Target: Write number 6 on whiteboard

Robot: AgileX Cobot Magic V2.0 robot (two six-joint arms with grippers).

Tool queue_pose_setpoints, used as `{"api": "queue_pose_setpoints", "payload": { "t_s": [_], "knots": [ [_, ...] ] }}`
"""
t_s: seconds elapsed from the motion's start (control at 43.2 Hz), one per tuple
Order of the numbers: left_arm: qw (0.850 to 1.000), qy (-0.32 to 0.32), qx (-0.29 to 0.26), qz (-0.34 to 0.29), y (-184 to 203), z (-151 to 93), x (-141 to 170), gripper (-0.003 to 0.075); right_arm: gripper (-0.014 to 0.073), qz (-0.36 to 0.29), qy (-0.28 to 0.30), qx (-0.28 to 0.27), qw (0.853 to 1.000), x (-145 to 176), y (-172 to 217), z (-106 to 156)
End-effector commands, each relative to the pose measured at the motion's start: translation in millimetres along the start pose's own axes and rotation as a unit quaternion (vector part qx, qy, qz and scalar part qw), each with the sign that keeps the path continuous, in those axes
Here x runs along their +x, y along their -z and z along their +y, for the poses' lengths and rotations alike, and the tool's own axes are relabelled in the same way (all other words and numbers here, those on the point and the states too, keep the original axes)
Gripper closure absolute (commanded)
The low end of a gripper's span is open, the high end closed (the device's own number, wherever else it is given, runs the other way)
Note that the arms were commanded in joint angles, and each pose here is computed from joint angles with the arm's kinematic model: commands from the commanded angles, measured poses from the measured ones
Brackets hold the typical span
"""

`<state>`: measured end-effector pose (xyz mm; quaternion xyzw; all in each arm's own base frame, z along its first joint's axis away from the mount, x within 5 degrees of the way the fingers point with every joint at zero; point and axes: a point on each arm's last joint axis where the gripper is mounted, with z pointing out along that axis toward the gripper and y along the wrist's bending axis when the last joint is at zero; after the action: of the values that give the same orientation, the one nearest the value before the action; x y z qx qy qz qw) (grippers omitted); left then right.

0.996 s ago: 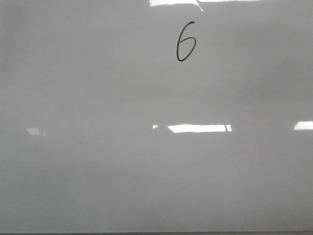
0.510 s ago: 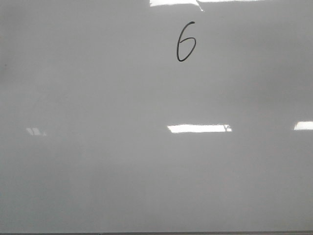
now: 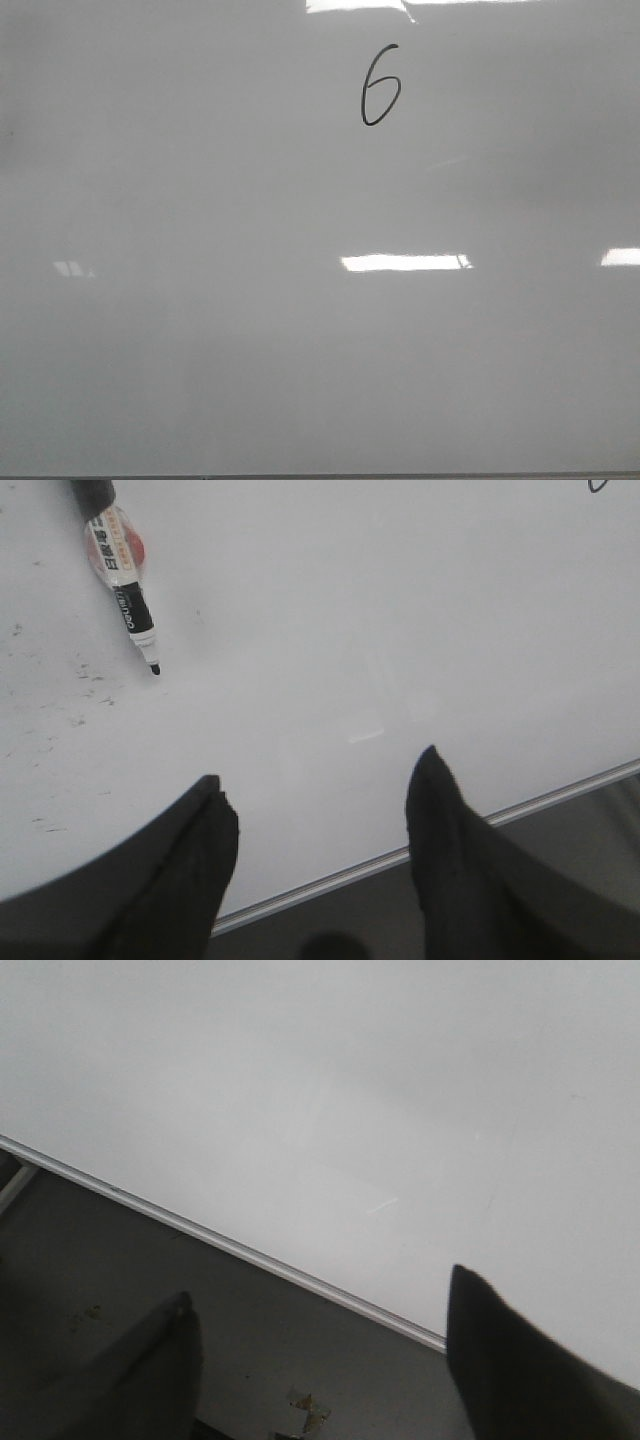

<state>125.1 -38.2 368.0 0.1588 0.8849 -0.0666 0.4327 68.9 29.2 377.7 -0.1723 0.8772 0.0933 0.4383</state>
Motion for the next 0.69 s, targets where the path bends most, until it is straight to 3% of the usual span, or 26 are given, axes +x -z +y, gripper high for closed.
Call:
{"api": "queue_pose_setpoints", "payload": {
  "t_s": [0.0,0.139,0.278,0.324,0.672],
  "knots": [
    [0.998,0.002,0.002,-0.058,8.7,-0.8,-15.0,0.0461,0.0237,-0.046,0.000,0.010,0.999,-11.3,4.6,-1.5],
    [0.998,0.002,0.001,-0.060,8.8,-0.8,-15.3,0.0594,0.0496,-0.046,0.000,0.010,0.999,-11.3,4.6,-1.5],
    [0.998,0.002,0.001,-0.061,8.8,-0.8,-15.5,0.0704,0.0665,-0.046,0.000,0.010,0.999,-11.3,4.6,-1.5],
    [0.998,0.002,0.001,-0.062,8.8,-0.7,-15.7,0.0738,0.0658,-0.046,0.000,0.010,0.999,-11.3,4.6,-1.5],
    [0.998,0.002,0.001,-0.064,8.8,-0.7,-16.0,0.0741,0.0663,-0.056,0.000,0.011,0.998,-13.2,4.8,-1.8]
  ]
}}
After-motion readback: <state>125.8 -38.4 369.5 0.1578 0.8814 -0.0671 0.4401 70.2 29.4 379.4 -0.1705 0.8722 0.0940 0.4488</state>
